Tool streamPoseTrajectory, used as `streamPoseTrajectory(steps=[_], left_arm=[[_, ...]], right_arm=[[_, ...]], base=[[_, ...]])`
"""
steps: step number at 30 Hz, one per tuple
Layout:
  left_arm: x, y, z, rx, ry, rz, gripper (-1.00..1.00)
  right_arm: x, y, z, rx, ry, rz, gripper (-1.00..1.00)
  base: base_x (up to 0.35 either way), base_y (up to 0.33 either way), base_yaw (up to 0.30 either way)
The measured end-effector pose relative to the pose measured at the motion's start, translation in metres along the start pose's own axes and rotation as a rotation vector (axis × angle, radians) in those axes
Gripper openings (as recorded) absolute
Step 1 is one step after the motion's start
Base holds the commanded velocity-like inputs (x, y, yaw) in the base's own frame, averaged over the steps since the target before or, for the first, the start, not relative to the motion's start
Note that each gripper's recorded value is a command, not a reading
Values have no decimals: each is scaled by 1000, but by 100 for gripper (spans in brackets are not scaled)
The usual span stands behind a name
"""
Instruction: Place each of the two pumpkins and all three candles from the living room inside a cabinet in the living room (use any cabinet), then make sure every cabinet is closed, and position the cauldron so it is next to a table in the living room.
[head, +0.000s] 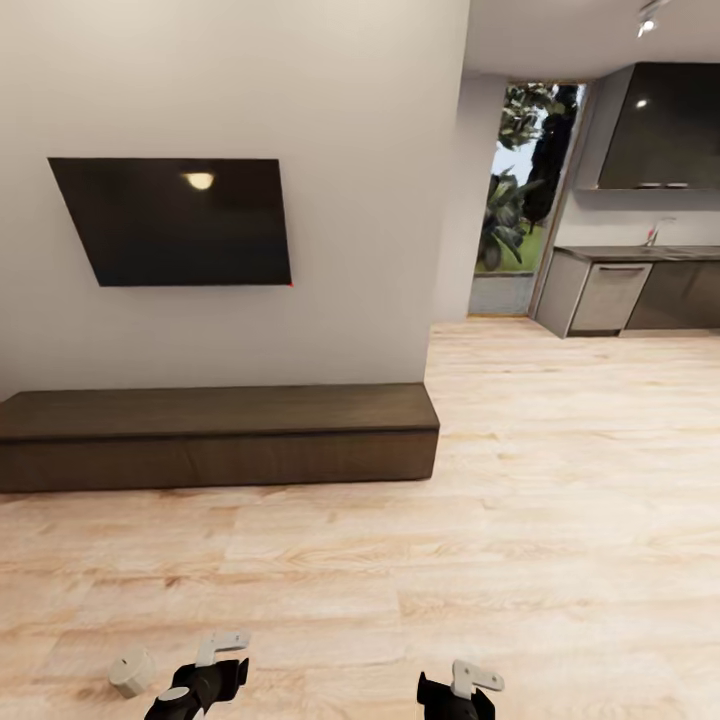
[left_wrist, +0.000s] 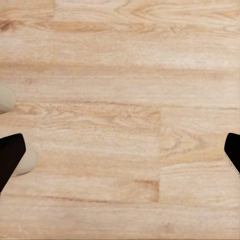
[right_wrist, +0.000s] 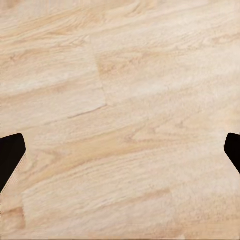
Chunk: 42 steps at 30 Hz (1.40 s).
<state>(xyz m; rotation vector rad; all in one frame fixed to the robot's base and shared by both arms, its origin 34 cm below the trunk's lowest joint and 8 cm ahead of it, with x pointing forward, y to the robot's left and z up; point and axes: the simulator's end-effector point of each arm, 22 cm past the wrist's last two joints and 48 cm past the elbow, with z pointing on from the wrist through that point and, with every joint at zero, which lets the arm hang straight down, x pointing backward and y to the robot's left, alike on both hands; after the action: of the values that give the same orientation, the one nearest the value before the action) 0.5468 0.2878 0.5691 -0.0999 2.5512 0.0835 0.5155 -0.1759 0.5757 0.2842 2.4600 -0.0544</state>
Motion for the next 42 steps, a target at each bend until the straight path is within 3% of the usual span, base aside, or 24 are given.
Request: streamPoseTrajectory(steps=[19, 25, 28, 31, 34, 39, 42], left_arm=[[0, 1, 0, -1, 0, 0, 100], [-1, 1, 0, 4, -1, 1, 100], [-3, 0, 0, 11, -2, 1, 100], [0, 0, 0, 16, 37, 8, 100], [-21, -8, -9, 36, 133, 17, 100], [-62, -17, -30, 117, 170, 13, 100], [-77, -32, -43, 243, 181, 8, 100]], right_arm=[[-12, -3, 0, 11, -55, 25, 100], [-24, -4, -1, 4, -111, 60, 100], [-26, 5, 0, -51, -115, 114, 100], [-27, 26, -2, -187, -100, 272, 100], [-16, 15, 0, -255, -75, 400, 100], [-3, 6, 0, -256, -55, 445, 100], [-2, 1, 1, -250, -54, 471, 100]], base=[[333, 0, 0], [332, 0, 0], [315, 0, 0], [266, 0, 0], [197, 0, 0], [178, 0, 0], [227, 0, 0]])
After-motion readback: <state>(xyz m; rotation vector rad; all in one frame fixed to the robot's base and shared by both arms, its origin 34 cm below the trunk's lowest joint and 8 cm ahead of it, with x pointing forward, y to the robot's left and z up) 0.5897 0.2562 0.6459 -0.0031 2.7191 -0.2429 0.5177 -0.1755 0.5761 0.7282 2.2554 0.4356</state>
